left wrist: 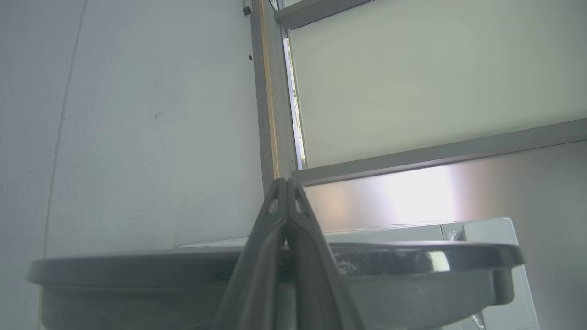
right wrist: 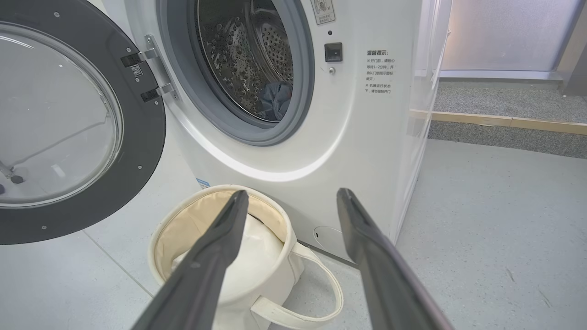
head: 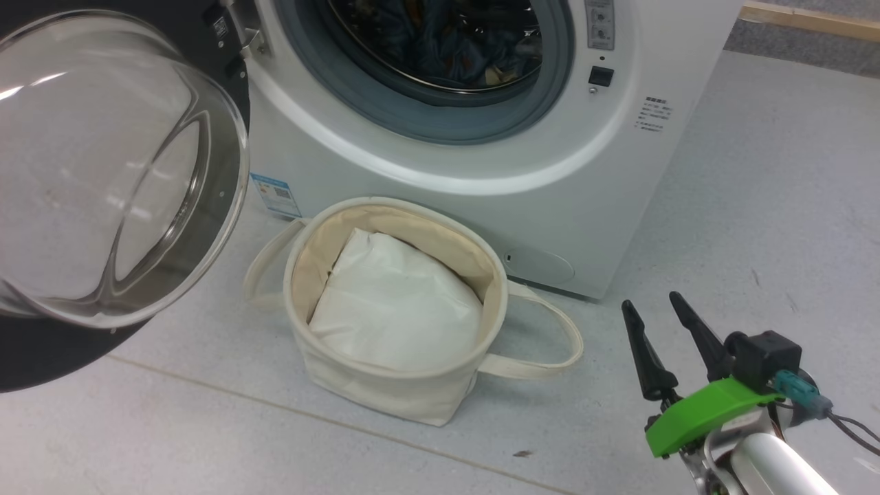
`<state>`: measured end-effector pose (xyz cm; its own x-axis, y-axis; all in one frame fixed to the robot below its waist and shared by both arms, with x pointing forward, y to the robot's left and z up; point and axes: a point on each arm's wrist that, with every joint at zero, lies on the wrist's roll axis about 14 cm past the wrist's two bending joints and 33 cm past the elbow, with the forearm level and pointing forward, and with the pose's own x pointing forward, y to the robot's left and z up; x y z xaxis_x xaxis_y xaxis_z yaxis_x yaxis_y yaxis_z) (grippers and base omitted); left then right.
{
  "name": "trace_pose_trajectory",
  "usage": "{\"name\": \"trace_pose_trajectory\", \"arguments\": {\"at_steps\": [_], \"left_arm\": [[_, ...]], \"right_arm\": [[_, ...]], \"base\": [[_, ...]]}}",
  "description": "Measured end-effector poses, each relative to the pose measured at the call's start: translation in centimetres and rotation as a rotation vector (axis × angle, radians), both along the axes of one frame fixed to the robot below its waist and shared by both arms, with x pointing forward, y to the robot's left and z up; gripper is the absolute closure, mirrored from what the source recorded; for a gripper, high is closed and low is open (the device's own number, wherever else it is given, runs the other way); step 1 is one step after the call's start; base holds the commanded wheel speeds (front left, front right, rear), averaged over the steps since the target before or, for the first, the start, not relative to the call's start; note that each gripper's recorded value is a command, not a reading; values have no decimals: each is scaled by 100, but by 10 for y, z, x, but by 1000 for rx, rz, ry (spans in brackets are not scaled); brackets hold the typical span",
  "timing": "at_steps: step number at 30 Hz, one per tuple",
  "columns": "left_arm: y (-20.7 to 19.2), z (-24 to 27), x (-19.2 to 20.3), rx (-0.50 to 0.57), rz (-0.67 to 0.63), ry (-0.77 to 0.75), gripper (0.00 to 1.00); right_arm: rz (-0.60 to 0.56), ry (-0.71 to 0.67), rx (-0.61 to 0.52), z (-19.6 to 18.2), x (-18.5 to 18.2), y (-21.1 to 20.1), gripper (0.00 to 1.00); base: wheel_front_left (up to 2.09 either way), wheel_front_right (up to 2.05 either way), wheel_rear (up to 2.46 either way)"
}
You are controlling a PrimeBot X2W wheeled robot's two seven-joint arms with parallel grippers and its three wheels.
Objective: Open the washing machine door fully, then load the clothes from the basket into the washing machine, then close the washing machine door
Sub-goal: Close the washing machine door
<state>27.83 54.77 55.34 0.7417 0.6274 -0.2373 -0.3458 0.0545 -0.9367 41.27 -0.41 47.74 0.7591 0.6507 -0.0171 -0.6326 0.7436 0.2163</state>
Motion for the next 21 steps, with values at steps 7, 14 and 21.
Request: {"name": "trace_pose_trajectory", "arguments": {"at_steps": [7,14,21], "left_arm": [[-29,-15,8,-49,-256,98,100],[-103,-48,27,-135,-593,170,100],[-133,-38,15,-107,-767,138,100]], "right_arm": [[20,-8,9,3,5,9,0],[47,-19,42,13,1,27,0],[51,-24,79,23,-6,39,0]], "base": [[0,0,0],[0,0,0],[0,0,0]]}}
